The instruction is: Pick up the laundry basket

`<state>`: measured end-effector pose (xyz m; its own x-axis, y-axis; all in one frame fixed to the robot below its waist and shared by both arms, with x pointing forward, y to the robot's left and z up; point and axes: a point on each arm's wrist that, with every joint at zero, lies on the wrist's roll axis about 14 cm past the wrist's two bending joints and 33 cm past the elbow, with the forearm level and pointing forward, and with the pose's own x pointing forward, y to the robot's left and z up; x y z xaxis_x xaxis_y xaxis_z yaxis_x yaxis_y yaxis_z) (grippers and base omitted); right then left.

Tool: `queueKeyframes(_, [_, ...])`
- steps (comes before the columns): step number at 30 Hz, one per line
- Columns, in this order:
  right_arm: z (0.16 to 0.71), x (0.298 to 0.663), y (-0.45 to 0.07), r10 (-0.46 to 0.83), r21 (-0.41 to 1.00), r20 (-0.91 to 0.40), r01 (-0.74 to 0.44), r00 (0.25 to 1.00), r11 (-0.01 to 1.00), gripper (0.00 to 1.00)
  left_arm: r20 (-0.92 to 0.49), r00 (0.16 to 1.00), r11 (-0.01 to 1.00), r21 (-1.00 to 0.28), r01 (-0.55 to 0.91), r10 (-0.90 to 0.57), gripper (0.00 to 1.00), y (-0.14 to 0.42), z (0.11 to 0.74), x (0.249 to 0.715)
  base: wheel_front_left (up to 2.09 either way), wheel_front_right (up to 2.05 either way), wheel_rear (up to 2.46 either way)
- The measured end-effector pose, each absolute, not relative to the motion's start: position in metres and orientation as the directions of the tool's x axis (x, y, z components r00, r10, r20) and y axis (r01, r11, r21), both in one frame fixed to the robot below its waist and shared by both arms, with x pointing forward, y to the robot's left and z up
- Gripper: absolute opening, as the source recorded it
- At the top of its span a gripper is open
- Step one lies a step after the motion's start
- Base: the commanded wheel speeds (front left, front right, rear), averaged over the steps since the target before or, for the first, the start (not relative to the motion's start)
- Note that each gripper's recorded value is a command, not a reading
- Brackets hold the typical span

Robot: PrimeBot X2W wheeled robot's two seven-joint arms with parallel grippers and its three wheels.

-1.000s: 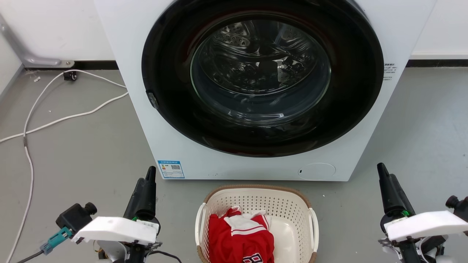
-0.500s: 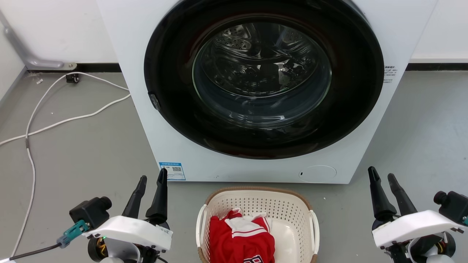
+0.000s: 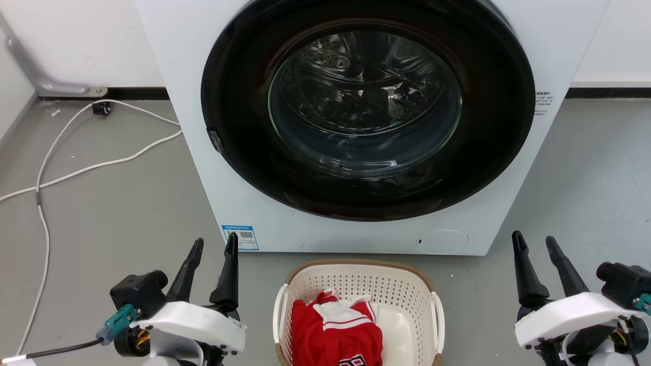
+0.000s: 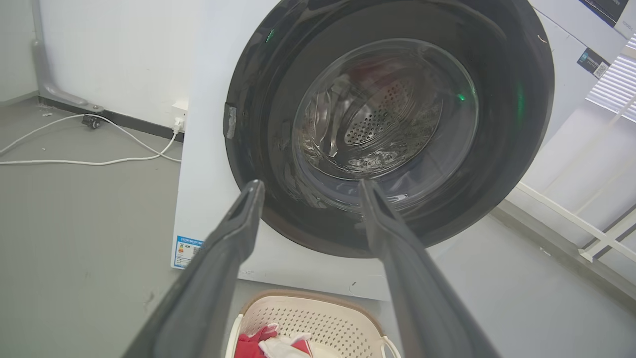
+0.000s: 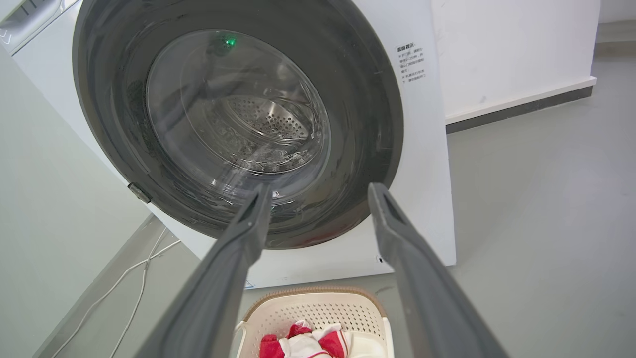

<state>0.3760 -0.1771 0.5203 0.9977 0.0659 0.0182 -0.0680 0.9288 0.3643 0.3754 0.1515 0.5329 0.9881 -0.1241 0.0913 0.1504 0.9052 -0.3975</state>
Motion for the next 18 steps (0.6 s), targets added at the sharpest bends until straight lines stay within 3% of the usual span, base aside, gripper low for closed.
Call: queueKeyframes(18, [0.5207, 0.3772, -0.1722, 0.082, 0.193, 0.034, -0.088, 0.996, 0.977, 1.0, 0.123, 0.983, 0.966, -0.205, 0.16, -0.137, 1.0, 0.149, 0.5385, 0.3762, 0.0, 0.0, 0.0])
